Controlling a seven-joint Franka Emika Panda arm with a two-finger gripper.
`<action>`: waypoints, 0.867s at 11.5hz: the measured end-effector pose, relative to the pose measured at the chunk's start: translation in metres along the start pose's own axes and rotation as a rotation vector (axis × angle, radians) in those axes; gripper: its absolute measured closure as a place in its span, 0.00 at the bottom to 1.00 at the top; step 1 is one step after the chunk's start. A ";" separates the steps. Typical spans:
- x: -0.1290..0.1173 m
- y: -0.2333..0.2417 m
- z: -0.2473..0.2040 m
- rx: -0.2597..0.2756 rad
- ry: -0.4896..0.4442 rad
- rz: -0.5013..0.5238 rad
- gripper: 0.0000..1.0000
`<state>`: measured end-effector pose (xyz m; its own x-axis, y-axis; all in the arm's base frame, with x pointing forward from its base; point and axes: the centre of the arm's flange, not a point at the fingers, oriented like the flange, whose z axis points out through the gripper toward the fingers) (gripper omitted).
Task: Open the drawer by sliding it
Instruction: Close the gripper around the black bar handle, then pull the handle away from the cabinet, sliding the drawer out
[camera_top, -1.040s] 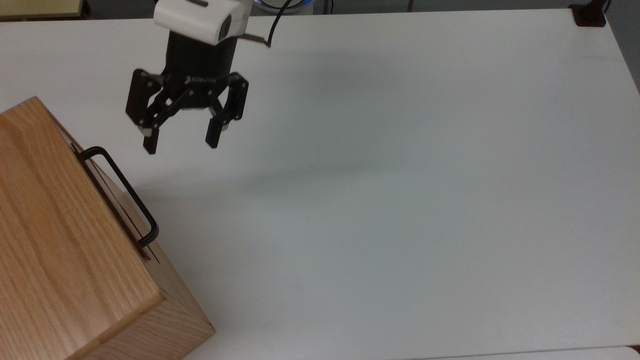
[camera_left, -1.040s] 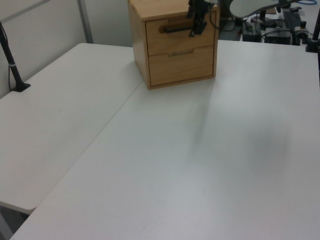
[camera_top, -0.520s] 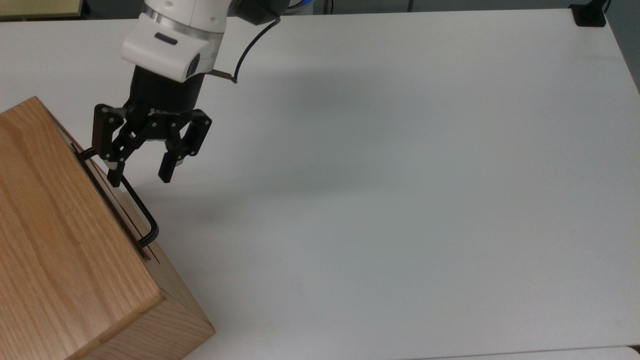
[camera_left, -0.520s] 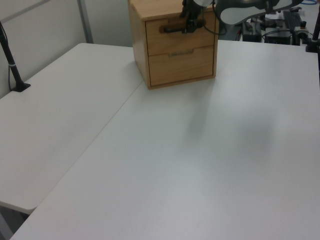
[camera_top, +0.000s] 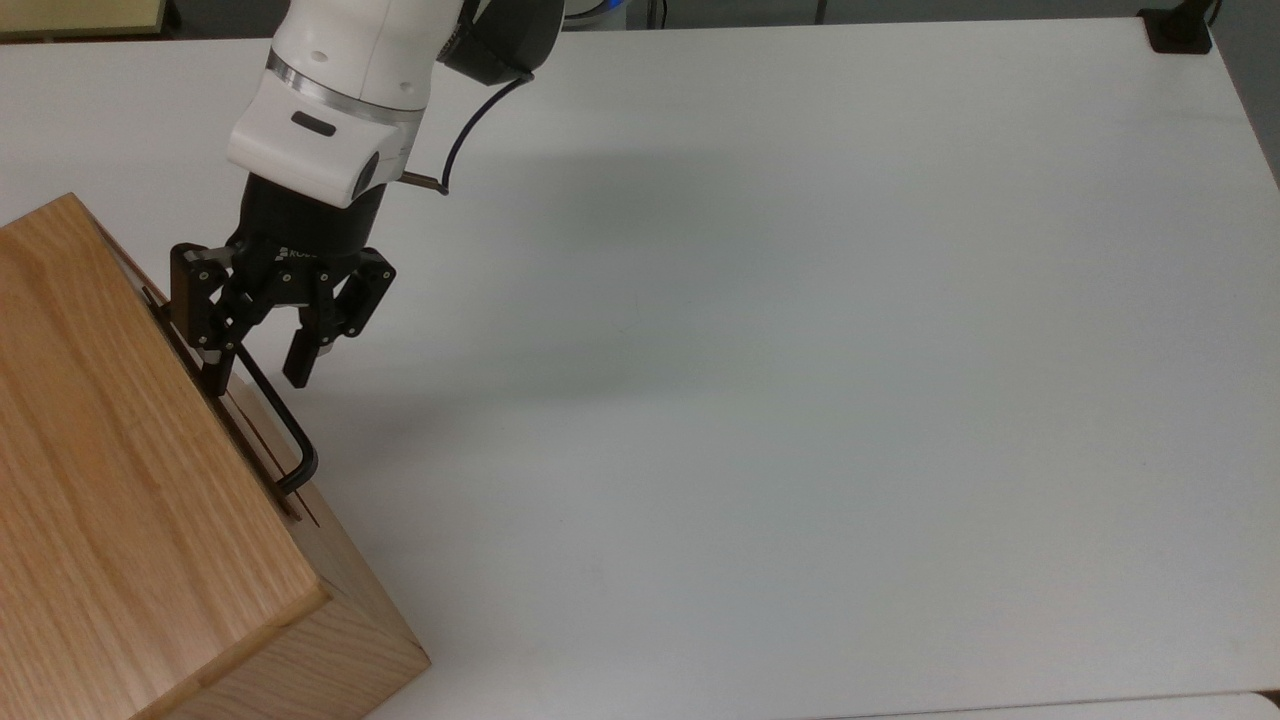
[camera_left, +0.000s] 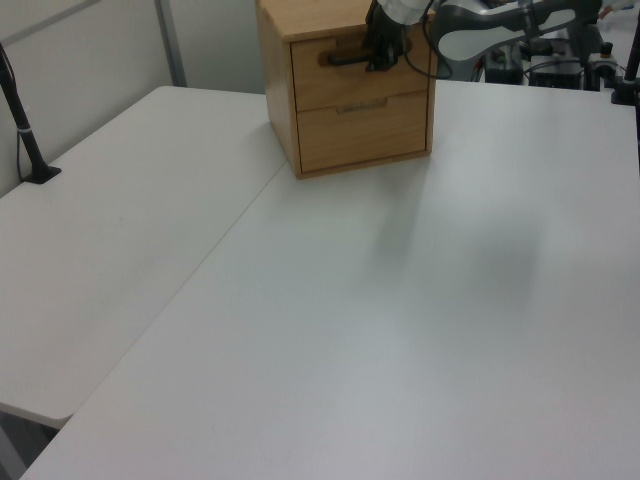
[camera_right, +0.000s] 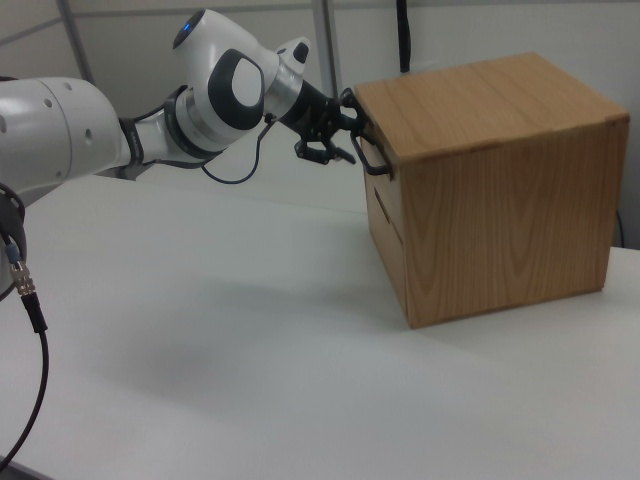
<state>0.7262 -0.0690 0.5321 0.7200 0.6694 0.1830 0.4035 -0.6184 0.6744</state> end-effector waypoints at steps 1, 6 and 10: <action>0.001 0.002 -0.002 -0.005 0.002 -0.001 0.61; 0.003 -0.005 0.002 -0.001 -0.004 -0.039 0.82; 0.003 -0.006 0.001 -0.002 -0.005 -0.018 0.82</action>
<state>0.7259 -0.0637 0.5279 0.7150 0.6788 0.1673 0.4157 -0.6052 0.6789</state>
